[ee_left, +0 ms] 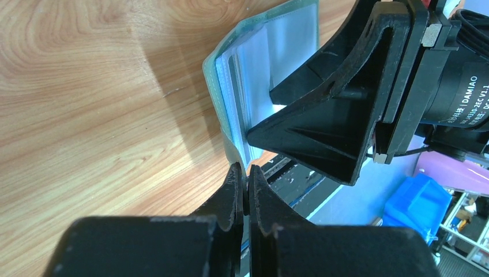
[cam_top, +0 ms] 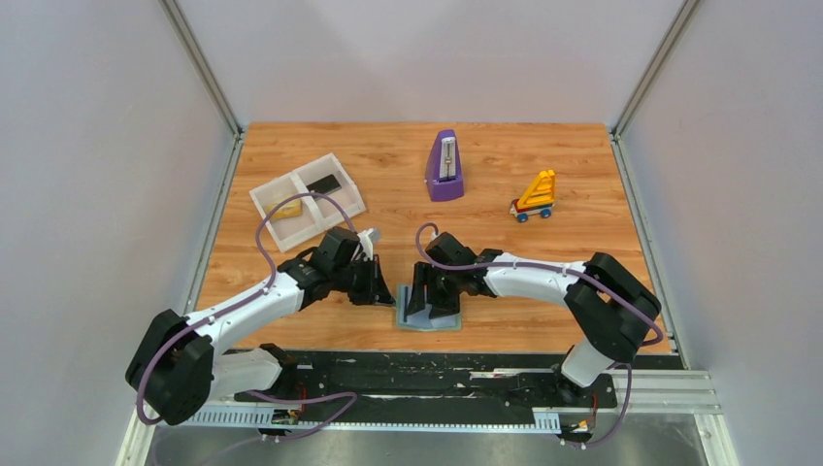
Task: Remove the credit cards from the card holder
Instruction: Remove the credit card from the card holder.
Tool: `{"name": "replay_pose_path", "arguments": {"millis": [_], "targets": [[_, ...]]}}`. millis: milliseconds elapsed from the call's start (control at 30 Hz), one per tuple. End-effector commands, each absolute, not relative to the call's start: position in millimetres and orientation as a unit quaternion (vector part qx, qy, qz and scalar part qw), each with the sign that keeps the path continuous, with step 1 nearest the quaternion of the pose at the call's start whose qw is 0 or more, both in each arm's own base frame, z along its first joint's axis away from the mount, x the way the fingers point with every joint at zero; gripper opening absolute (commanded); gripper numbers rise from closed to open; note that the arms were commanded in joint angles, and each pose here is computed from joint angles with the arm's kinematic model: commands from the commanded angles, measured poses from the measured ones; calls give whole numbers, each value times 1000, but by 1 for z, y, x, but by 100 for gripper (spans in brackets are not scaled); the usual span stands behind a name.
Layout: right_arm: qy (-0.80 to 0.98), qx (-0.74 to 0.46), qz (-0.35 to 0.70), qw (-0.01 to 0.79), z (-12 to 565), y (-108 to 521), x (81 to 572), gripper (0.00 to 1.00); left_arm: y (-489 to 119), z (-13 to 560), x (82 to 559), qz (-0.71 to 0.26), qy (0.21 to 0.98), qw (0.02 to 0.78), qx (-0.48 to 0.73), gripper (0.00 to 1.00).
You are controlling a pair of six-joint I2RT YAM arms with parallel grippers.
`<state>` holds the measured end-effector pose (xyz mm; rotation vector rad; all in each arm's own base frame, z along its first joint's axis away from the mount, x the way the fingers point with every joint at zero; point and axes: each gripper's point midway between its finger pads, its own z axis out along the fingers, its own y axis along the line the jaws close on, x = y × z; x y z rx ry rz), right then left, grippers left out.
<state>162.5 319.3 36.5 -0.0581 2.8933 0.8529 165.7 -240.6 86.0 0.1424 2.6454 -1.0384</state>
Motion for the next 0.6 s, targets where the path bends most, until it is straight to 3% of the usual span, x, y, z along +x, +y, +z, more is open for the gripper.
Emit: {"name": "replay_pose_path", "arguments": {"millis": [0, 567], "targets": [[967, -5, 239, 85, 33, 309, 172, 59, -243, 95, 164, -373, 913, 158, 54, 0], [982, 19, 116, 148, 43, 248, 181, 59, -240, 89, 163, -364, 917, 153, 52, 0]]}}
